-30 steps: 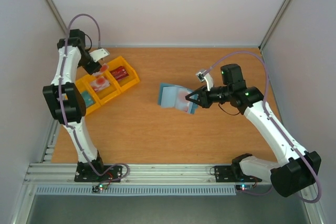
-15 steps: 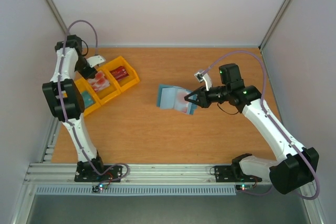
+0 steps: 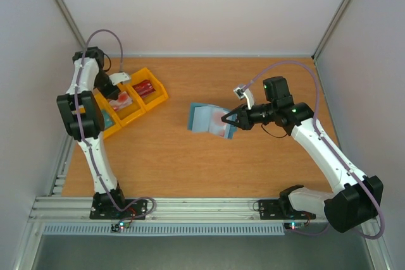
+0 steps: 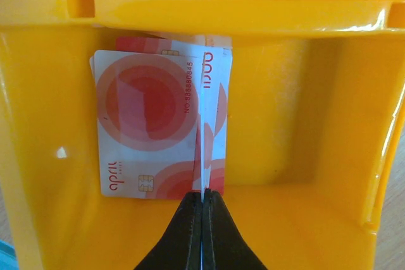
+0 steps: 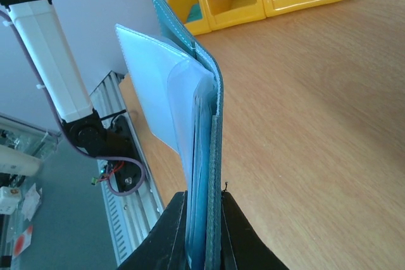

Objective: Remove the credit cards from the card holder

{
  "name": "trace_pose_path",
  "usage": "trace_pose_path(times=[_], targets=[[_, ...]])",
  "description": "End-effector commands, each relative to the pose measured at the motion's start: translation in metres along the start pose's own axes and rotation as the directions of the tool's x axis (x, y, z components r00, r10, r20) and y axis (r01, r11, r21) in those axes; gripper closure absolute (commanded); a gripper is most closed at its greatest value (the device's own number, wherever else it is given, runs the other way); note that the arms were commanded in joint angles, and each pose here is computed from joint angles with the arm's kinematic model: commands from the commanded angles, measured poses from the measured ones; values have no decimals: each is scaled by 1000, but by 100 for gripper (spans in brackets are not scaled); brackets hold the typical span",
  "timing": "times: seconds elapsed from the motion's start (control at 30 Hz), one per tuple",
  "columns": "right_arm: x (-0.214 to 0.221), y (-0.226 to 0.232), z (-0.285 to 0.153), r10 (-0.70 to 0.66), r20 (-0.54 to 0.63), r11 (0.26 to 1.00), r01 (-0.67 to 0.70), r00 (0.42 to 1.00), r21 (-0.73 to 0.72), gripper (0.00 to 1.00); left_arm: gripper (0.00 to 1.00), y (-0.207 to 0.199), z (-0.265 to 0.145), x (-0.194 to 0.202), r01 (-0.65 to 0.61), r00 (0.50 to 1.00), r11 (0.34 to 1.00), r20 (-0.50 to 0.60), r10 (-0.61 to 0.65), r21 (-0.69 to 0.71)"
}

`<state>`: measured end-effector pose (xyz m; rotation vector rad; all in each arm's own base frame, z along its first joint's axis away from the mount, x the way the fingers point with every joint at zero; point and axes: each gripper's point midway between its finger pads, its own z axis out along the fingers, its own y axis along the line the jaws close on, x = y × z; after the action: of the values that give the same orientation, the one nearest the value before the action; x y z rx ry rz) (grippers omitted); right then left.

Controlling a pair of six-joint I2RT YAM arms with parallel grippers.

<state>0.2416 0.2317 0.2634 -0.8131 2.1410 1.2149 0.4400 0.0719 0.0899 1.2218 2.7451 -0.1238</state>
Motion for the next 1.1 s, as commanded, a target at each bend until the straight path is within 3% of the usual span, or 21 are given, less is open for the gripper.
trace_pose_path(times=[0.0,0.23,0.37,0.53,0.7,0.8,0.87,1.07], targets=[[-4,6,0,-18,14,999,18,1000,-35,99,100,-3,7,9,-10,998,999,-61,13,45],[-5,7,1,-20,15,999,20,1000,-47,98,98,19,12,8,8,996,999,-84,-11,-37],[-5,9,0,-20,15,998,21,1000,-60,98,73,29,6,-1,7,999,996,-49,-11,-86],[-4,10,1,-16,10,998,17,1000,-66,98,55,52,-36,-35,66,991,973,132,-37,-222],[-5,12,1,-21,12,997,21,1000,-69,97,53,59,-87,-63,121,954,943,298,-24,-311],[-6,15,0,-23,15,997,24,1000,-70,97,52,33,-127,-84,117,901,960,433,4,-253],[-8,17,-1,-26,20,997,28,999,-72,97,47,-6,-156,-98,63,845,985,533,33,-163],[-17,25,-6,-28,49,999,30,998,-41,98,19,-144,-233,-118,-151,636,987,769,57,52]])
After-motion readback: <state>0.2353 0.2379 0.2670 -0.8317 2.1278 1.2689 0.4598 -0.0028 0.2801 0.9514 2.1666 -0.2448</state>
